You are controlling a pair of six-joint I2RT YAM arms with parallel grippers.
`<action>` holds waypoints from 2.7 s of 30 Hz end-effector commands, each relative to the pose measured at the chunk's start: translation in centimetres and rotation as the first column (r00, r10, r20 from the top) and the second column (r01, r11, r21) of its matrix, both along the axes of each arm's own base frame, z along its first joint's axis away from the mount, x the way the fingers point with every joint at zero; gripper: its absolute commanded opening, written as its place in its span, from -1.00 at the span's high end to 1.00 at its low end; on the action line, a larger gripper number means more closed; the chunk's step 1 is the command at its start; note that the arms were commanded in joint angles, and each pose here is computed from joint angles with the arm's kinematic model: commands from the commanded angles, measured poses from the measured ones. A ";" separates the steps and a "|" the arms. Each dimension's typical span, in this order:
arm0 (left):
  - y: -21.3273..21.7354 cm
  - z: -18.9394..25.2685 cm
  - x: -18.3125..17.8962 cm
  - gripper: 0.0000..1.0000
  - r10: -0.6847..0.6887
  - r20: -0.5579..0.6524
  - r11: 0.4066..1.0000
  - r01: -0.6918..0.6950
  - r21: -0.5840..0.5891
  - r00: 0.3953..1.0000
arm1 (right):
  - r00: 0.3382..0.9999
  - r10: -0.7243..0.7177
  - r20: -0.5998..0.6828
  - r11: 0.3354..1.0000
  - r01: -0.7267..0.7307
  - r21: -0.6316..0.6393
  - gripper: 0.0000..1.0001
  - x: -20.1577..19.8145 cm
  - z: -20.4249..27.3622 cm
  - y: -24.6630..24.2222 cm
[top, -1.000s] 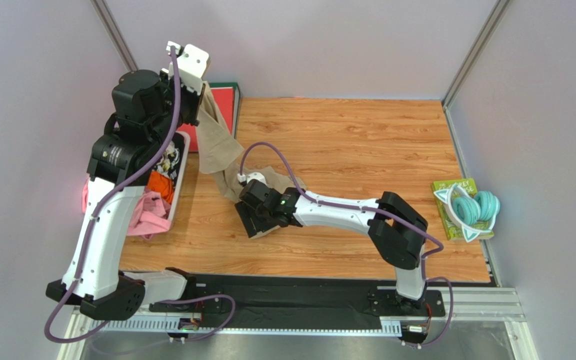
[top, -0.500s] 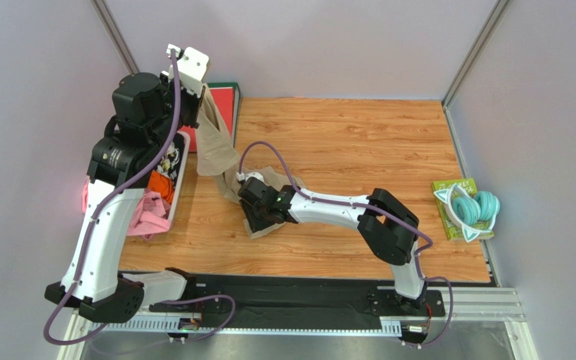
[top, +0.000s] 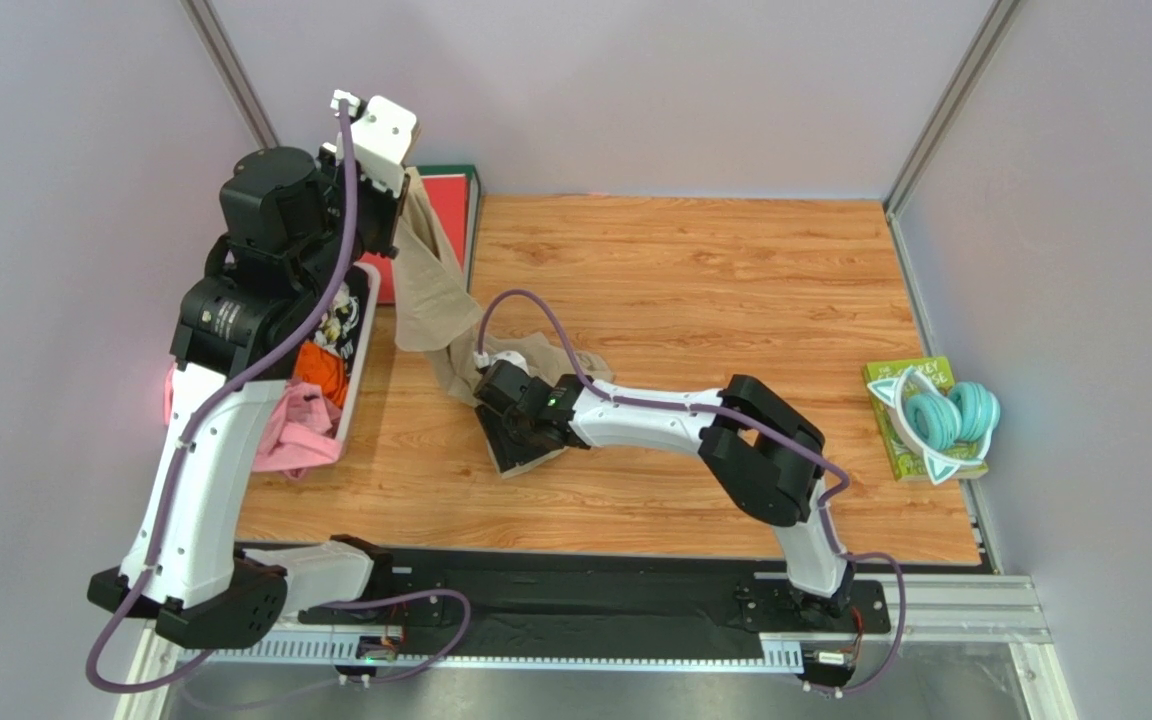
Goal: Fold and stack the t-shirts
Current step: Move the tshirt to the center of the board
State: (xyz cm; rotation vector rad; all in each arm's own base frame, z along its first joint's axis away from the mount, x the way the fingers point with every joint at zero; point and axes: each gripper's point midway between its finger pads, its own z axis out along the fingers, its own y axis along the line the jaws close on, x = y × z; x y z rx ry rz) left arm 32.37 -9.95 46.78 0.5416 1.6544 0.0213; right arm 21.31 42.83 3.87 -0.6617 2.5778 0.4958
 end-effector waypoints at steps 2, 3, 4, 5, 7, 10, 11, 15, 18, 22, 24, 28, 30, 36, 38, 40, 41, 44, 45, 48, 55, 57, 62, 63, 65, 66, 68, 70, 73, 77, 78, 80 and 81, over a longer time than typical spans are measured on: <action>-0.1 2.1 -0.9 1.00 -0.019 0.073 0.999 0.022 -0.032 0.997 | 0.999 -0.030 0.034 0.999 0.029 0.022 0.01 1.2 0.4 1.6; -0.1 2.1 -0.9 1.00 -0.024 0.072 0.999 0.026 -0.031 0.997 | 0.999 -0.035 0.040 0.999 0.035 0.017 0.07 1.3 0.3 1.7; -0.2 2.2 -1.0 1.00 -0.027 0.075 0.999 0.029 -0.032 0.997 | 0.998 -0.038 0.042 0.999 0.038 0.010 0.12 1.4 0.0 1.7; -0.2 2.1 -1.0 1.00 -0.030 0.073 0.999 0.032 -0.033 0.997 | 0.998 -0.042 0.042 0.999 0.041 0.007 0.20 1.4 -0.1 1.8; -0.2 2.0 -1.0 1.00 -0.033 0.071 0.999 0.035 -0.033 0.997 | 0.998 -0.042 0.049 0.999 0.042 0.009 0.30 1.5 0.0 2.1; -0.2 1.8 -1.1 1.00 -0.030 0.069 0.999 0.032 -0.030 0.997 | 0.997 -0.043 0.061 0.999 0.042 0.008 0.77 1.6 0.5 2.2; -0.2 1.8 -1.0 1.00 -0.030 0.068 0.999 0.032 -0.028 0.997 | 0.997 -0.045 0.066 0.999 0.045 0.006 1.00 1.6 0.7 2.1; 0.2 1.4 -0.9 1.00 -0.013 0.071 1.000 0.014 -0.014 0.997 | 0.988 -0.080 0.135 0.997 0.080 0.003 1.00 2.4 2.8 0.7; 0.5 1.0 -0.7 1.00 0.001 0.076 1.000 -0.001 0.002 0.997 | 0.968 -0.115 0.223 0.993 0.117 0.006 1.00 3.3 6.2 -1.2; 1.2 1.7 -0.9 1.00 0.029 0.101 0.999 -0.030 0.016 0.994 | 0.911 -0.172 0.376 0.984 0.176 0.024 1.00 4.5 12.8 -5.0; 1.5 2.2 -1.1 1.00 0.033 0.116 0.999 -0.036 0.025 0.993 | 0.862 -0.233 0.451 0.972 0.219 0.083 1.00 4.6 17.7 -7.9; 2.3 3.0 -1.4 1.00 0.065 0.136 0.997 -0.071 0.036 0.989 | 0.780 -0.337 0.527 0.941 0.268 0.204 1.00 4.2 24.7 -13.0; 2.7 3.0 -1.6 1.00 0.078 0.137 0.996 -0.084 0.040 0.987 | 0.752 -0.372 0.545 0.928 0.289 0.234 1.00 3.9 26.7 -15.2; 3.5 4.6 -3.7 1.00 0.084 0.171 0.996 -0.087 0.008 0.982 | 0.663 -0.474 0.580 0.880 0.325 0.346 1.00 2.2 33.1 -21.4; 3.7 4.9 -4.4 1.00 0.083 0.173 0.996 -0.086 0.008 0.981 | 0.638 -0.493 0.591 0.870 0.345 0.353 1.00 1.8 34.0 -23.2; 3.9 5.6 -5.4 1.00 0.072 0.192 0.997 -0.073 -0.001 0.979 | 0.622 -0.507 0.597 0.862 0.355 0.362 1.00 1.5 34.6 -24.3; 3.8 5.6 -5.8 1.00 0.059 0.190 0.998 -0.060 0.001 0.980 | 0.616 -0.510 0.601 0.860 0.364 0.356 1.00 1.3 34.6 -25.0; 4.0 6.1 -7.2 1.00 0.042 0.199 0.999 -0.043 0.001 0.979 | 0.588 -0.541 0.602 0.841 0.380 0.384 1.00 0.7 35.9 -26.9; 4.4 6.6 -7.9 1.00 0.041 0.216 0.999 -0.043 0.007 0.975 | 0.576 -0.551 0.604 0.835 0.387 0.392 1.00 0.6 36.2 -27.5; 4.9 6.8 -8.4 1.00 0.045 0.229 0.998 -0.056 0.040 0.972 | 0.517 -0.588 0.623 0.809 0.400 0.431 1.00 0.1 38.4 -30.1; 5.0 5.4 -7.8 1.00 0.054 0.187 0.996 -0.067 0.065 0.981 | 0.451 -0.618 0.644 0.784 0.412 0.464 1.00 -0.3 41.8 -32.6; 4.6 4.4 -6.9 1.00 0.052 0.152 0.995 -0.065 0.080 0.987 | 0.430 -0.615 0.661 0.784 0.427 0.451 1.00 -0.1 42.1 -32.9; 2.9 1.8 -3.7 1.00 0.025 0.073 0.992 -0.033 0.119 0.997 | 0.425 -0.598 0.679 0.791 0.451 0.414 1.00 1.8 42.2 -32.4; 2.3 0.9 -2.5 1.00 0.018 0.047 0.992 -0.024 0.128 0.999 | 0.398 -0.625 0.672 0.762 0.497 0.415 1.00 2.8 42.1 -33.6; 1.6 0.7 -1.1 1.00 0.010 0.043 0.992 -0.015 0.125 0.999 | 0.430 -0.625 0.652 0.769 0.483 0.419 1.00 4.3 41.5 -33.0; 1.0 -0.2 0.3 1.00 0.007 0.019 0.991 -0.009 0.132 1.000 | 0.400 -0.647 0.649 0.743 0.523 0.418 1.00 5.5 41.3 -34.5; 0.2 -0.2 1.9 1.00 -0.002 0.029 0.992 -0.002 0.127 1.000 | 0.431 -0.638 0.638 0.756 0.510 0.411 1.00 8.0 40.8 -33.7; -0.8 -1.7 4.6 1.00 0.000 -0.011 0.990 0.001 0.144 1.000 | 0.406 -0.665 0.627 0.722 0.566 0.399 1.00 10.8 40.5 -35.7; -1.8 -2.3 9.4 1.00 0.027 -0.026 0.991 -0.023 0.134 0.999 | 0.437 -0.702 0.562 0.701 0.563 0.438 1.00 15.9 40.9 -36.1; -2.1 -0.7 16.7 1.00 0.095 0.023 0.991 -0.097 0.094 0.995 | 0.375 -0.745 0.552 0.665 0.489 0.565 1.00 21.1 47.2 -36.9; -1.7 0.0 17.9 1.00 0.117 0.044 0.989 -0.120 0.086 0.992 | 0.397 -0.745 0.536 0.665 0.509 0.547 1.00 24.0 45.7 -36.6; -1.0 1.8 20.1 1.00 0.155 0.109 0.984 -0.163 0.070 0.982 | 0.382 -0.773 0.506 0.634 0.443 0.633 1.00 24.7 48.5 -36.9; -0.9 2.1 20.5 1.00 0.159 0.122 0.983 -0.169 0.069 0.980 | 0.384 -0.776 0.500 0.630 0.436 0.643 1.00 25.2 48.6 -36.9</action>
